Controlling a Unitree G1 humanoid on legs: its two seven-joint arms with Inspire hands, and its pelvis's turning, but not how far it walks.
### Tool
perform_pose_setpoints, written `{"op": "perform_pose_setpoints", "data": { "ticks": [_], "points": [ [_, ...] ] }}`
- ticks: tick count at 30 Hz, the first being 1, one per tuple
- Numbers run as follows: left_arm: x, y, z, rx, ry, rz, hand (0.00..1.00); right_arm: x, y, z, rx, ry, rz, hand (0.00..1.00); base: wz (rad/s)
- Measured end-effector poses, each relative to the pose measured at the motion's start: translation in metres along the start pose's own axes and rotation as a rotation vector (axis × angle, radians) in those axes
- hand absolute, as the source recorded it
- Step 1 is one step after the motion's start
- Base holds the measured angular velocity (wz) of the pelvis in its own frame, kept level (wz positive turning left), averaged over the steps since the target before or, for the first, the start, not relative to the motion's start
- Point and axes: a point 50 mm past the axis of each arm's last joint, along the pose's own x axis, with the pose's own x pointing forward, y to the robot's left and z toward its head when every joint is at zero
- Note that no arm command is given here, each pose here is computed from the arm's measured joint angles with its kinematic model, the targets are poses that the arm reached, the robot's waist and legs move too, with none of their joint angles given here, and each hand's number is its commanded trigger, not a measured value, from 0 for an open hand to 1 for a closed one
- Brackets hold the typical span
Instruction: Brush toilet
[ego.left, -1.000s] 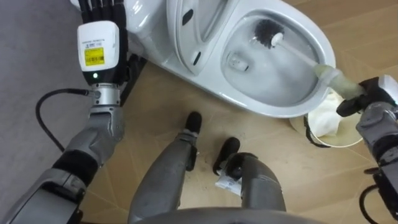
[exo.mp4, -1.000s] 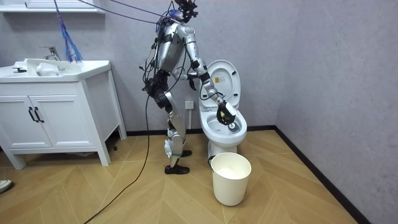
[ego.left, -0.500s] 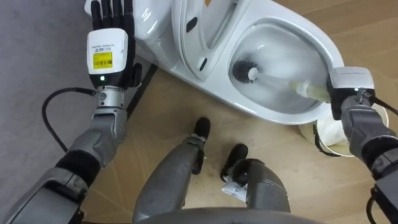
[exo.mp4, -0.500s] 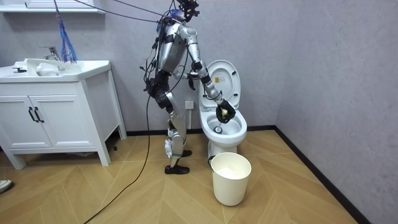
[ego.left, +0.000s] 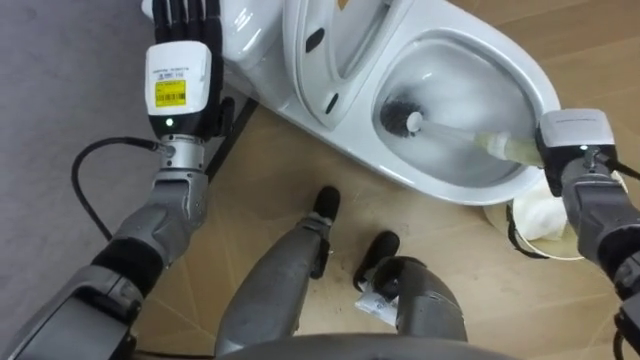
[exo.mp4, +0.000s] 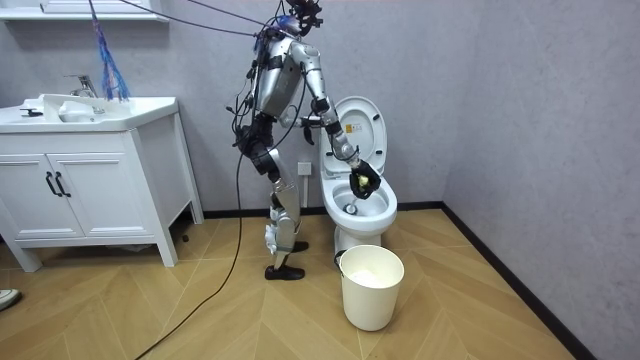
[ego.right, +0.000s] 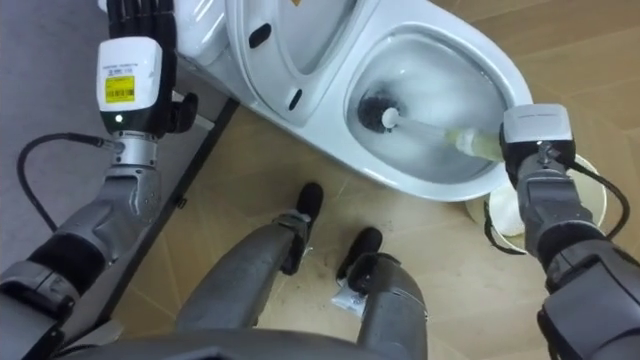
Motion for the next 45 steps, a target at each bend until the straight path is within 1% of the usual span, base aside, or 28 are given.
{"op": "perform_pose_setpoints", "data": {
  "ticks": [3,7,9,12,16,22,23,25,30,34,38,41,43,45],
  "points": [
    [0.004,0.004,0.003,-0.013,-0.007,0.022,0.0,0.005,-0.011,-0.006,0.029,0.023,-0.018,1.0,0.06],
    [0.008,0.008,0.002,-0.01,-0.017,0.035,0.0,0.013,-0.031,-0.01,0.161,0.058,-0.058,1.0,0.03],
    [0.009,0.009,0.0,-0.005,-0.017,0.039,0.0,0.015,-0.038,-0.01,0.169,0.06,-0.078,1.0,0.0],
    [0.012,0.013,0.0,-0.004,-0.02,0.053,0.0,0.019,-0.052,-0.004,0.121,0.038,-0.117,1.0,-0.01],
    [0.015,0.013,0.002,-0.002,-0.033,0.053,0.0,0.02,-0.064,0.015,0.012,-0.025,-0.149,1.0,-0.04],
    [0.01,0.01,0.002,0.002,-0.051,0.025,0.0,0.017,-0.065,0.051,-0.126,-0.113,-0.137,1.0,-0.07],
    [0.009,0.009,0.002,0.001,-0.051,0.02,0.0,0.016,-0.064,0.055,-0.127,-0.115,-0.132,1.0,0.09],
    [0.0,0.003,0.001,0.004,-0.049,-0.013,0.0,0.013,-0.052,0.059,-0.141,-0.114,-0.09,1.0,0.16],
    [-0.017,-0.004,-0.002,-0.01,-0.023,-0.052,0.0,0.006,-0.036,0.061,-0.14,-0.114,-0.039,1.0,0.03],
    [-0.021,-0.003,-0.004,-0.023,0.0,-0.045,0.0,0.006,-0.034,0.057,-0.133,-0.097,-0.031,1.0,-0.04],
    [-0.021,-0.004,-0.004,-0.03,0.011,-0.043,0.0,0.008,-0.03,0.043,-0.054,-0.043,0.003,1.0,-0.02],
    [-0.02,-0.002,-0.003,-0.033,0.008,-0.036,0.0,0.01,-0.023,0.026,0.075,0.014,0.047,1.0,0.03],
    [-0.019,0.001,0.0,-0.052,0.006,-0.016,0.0,0.013,-0.024,0.014,0.236,0.073,0.062,1.0,0.08],
    [-0.017,0.004,0.001,-0.057,0.013,0.004,0.0,0.015,-0.028,0.006,0.352,0.123,0.055,1.0,0.1]
  ]
}}
